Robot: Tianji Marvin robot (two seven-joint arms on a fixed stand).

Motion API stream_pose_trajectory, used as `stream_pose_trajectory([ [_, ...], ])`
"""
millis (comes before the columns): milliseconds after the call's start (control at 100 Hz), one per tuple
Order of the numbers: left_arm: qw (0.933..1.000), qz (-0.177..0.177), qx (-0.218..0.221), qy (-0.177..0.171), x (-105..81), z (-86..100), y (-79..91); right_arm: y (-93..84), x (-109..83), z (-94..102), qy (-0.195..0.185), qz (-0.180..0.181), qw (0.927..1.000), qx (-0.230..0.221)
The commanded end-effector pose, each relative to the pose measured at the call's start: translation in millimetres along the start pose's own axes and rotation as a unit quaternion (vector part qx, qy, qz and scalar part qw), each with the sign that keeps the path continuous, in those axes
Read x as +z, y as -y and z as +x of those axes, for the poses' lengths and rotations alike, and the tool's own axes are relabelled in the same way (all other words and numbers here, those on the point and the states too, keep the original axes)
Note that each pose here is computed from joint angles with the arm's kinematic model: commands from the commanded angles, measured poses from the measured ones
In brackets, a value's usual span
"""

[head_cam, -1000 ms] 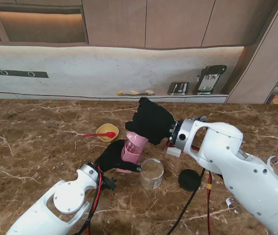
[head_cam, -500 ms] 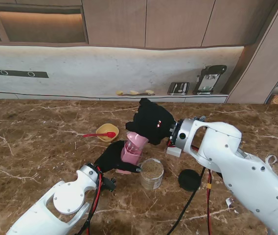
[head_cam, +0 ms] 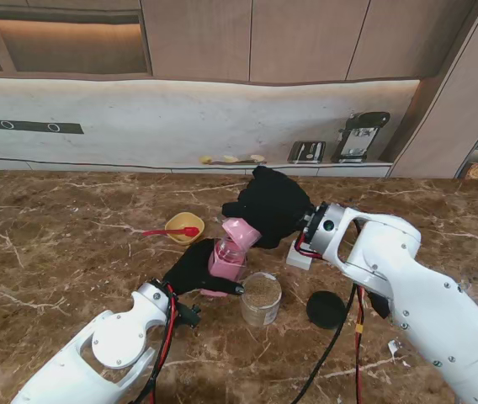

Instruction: Measure grain into the airtight container

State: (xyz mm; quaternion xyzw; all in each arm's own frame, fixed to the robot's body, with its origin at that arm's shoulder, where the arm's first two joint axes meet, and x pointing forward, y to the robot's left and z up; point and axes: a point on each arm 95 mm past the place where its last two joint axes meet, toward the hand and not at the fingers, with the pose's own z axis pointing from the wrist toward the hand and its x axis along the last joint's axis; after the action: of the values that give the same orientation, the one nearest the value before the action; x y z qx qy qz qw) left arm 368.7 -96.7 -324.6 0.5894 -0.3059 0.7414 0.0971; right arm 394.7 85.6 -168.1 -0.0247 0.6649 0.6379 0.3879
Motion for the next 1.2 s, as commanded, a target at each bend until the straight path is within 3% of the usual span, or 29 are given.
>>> stream_pose_trajectory([
  [0,0.9995,-0.001,-0.002,-0.031,8.0,18.1,-3.8,16.7,-4.4,6.4,0.003,0.030,0.9994,0.015],
  [390,0.9993,0.006,-0.002,-0.036,8.9,19.2,-4.4,25.7,-20.7,-1.4,0.074,-0.007,0.9910,0.111],
  [690,0.9993,0.008,-0.002,-0.036,10.5,19.7,-6.2,34.2,-30.5,-3.7,0.125,-0.025,0.9781,0.165],
  [800,0.9992,0.010,-0.002,-0.038,11.3,20.4,-6.0,37.6,-34.9,-5.2,0.154,-0.032,0.9691,0.190],
  [950,0.9991,0.012,-0.001,-0.041,12.0,21.9,-5.1,44.2,-44.0,-8.1,0.198,-0.042,0.9523,0.229],
  [1030,0.9989,0.014,0.000,-0.044,12.2,23.0,-4.5,49.1,-50.5,-10.0,0.228,-0.048,0.9376,0.258],
  [1100,0.9988,0.017,0.000,-0.047,12.3,23.7,-3.9,55.0,-57.2,-12.2,0.260,-0.054,0.9179,0.294],
  [1190,0.9985,0.022,-0.001,-0.050,11.8,24.4,-3.6,67.6,-66.7,-14.8,0.309,-0.058,0.8794,0.358],
])
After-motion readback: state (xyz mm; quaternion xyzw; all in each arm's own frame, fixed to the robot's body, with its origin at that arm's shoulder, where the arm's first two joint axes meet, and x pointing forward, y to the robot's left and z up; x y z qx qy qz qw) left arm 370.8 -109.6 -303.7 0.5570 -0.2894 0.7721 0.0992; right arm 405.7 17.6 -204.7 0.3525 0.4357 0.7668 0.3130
